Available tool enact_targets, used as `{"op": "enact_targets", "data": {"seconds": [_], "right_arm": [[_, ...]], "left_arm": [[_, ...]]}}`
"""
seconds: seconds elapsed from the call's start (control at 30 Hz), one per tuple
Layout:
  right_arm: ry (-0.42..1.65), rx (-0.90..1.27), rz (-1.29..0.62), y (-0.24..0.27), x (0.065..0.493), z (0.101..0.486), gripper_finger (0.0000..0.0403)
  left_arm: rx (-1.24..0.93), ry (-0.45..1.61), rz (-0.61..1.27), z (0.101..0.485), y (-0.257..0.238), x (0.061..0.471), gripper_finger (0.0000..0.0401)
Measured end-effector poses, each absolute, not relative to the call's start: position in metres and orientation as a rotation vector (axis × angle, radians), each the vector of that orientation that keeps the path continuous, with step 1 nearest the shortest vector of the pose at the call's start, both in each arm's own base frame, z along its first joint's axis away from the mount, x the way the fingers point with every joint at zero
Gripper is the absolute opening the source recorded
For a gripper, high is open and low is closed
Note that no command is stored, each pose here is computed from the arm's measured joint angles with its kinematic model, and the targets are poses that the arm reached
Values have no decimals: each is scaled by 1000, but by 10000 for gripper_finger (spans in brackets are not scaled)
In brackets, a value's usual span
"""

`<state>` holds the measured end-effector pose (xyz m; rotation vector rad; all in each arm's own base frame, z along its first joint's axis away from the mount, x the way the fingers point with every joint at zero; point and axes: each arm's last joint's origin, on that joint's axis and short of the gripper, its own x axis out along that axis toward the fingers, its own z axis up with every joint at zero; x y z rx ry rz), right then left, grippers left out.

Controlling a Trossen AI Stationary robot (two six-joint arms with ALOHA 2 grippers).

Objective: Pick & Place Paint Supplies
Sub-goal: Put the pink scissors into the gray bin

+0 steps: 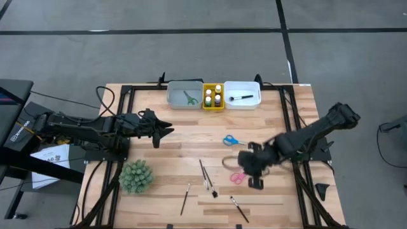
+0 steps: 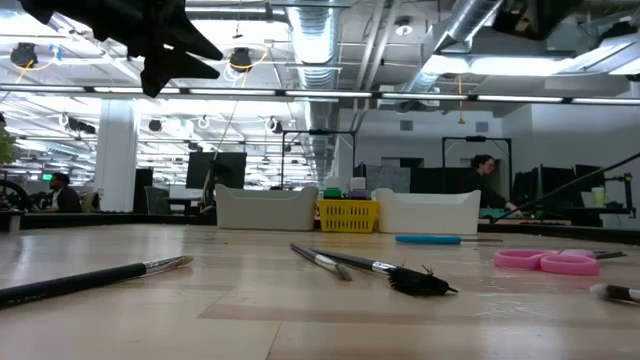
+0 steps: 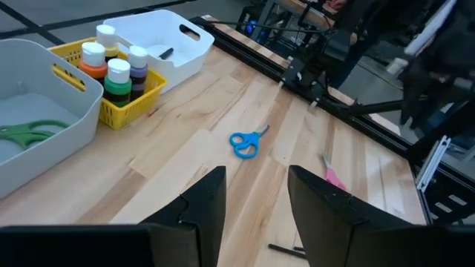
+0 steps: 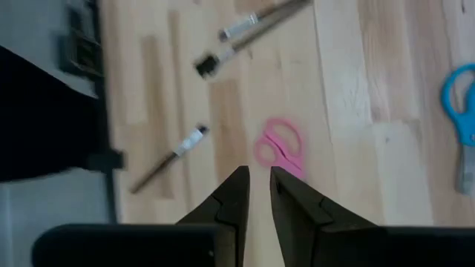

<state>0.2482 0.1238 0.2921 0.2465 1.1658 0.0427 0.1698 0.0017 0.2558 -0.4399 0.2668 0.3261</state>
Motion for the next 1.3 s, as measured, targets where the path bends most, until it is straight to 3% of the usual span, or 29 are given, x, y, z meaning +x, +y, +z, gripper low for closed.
{"op": "enact_targets", "data": {"seconds": [0.4, 0.73, 1.3], "right_arm": [[1190, -13, -179, 169, 263, 228, 52], [1154, 93, -114, 158, 264, 182, 52], [1155, 92, -35, 128, 269, 151, 52]], "left_arm": [[-441, 270, 320, 256, 2, 170, 140], [-439, 278, 322, 255, 2, 170, 140], [-429, 289, 323, 254, 2, 169, 140]]}}
